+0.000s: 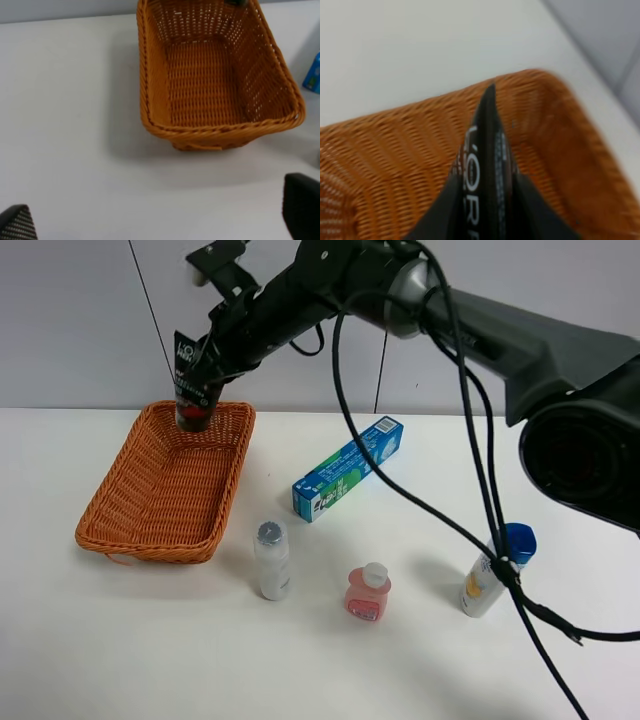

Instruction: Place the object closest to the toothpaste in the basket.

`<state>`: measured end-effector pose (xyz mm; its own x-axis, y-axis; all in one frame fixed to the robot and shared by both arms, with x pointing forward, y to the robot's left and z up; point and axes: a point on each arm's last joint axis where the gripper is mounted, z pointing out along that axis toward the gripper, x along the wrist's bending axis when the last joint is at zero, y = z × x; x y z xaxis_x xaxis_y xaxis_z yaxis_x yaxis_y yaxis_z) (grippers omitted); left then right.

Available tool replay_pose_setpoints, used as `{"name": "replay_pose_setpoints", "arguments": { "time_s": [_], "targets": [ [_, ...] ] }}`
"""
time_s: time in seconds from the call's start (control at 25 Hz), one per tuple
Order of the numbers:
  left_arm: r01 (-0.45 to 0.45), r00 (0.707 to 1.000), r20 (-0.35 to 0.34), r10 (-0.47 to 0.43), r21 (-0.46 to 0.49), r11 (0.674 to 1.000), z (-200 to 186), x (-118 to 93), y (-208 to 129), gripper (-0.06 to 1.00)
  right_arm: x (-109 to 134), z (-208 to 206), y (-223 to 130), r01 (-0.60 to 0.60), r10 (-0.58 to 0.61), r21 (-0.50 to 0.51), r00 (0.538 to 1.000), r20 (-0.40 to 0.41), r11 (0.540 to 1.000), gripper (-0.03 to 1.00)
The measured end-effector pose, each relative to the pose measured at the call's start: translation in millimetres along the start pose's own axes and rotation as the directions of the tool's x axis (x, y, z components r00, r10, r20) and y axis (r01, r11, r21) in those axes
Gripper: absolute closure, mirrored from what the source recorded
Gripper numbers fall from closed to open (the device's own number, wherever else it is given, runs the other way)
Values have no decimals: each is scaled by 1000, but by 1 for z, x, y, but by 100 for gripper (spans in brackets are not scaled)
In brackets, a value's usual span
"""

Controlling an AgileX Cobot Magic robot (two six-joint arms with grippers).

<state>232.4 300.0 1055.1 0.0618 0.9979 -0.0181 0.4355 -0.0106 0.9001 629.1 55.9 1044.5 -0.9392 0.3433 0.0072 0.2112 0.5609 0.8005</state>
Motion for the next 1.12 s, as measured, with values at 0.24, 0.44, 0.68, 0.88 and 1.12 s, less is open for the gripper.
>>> {"name": "replay_pose_setpoints", "arguments": {
  "time_s": [0.24,0.44,0.68,0.88,1.12],
  "targets": [
    [0,1000,0,0,0,1000,0,0,0,-5,13,12,-3,-9,10,25,999,-40,1000,39],
    [0,1000,0,0,0,1000,0,0,0,-5,14,5,1,-129,130,34,991,-21,991,18],
    [0,1000,0,0,0,1000,0,0,0,-5,10,-111,58,-113,129,-107,979,157,988,16],
    [0,1000,0,0,0,1000,0,0,0,-5,-7,-265,69,-172,248,-223,891,381,959,15],
    [0,1000,0,0,0,1000,0,0,0,-5,32,-440,38,-179,371,-341,651,662,923,15]
  ]
}}
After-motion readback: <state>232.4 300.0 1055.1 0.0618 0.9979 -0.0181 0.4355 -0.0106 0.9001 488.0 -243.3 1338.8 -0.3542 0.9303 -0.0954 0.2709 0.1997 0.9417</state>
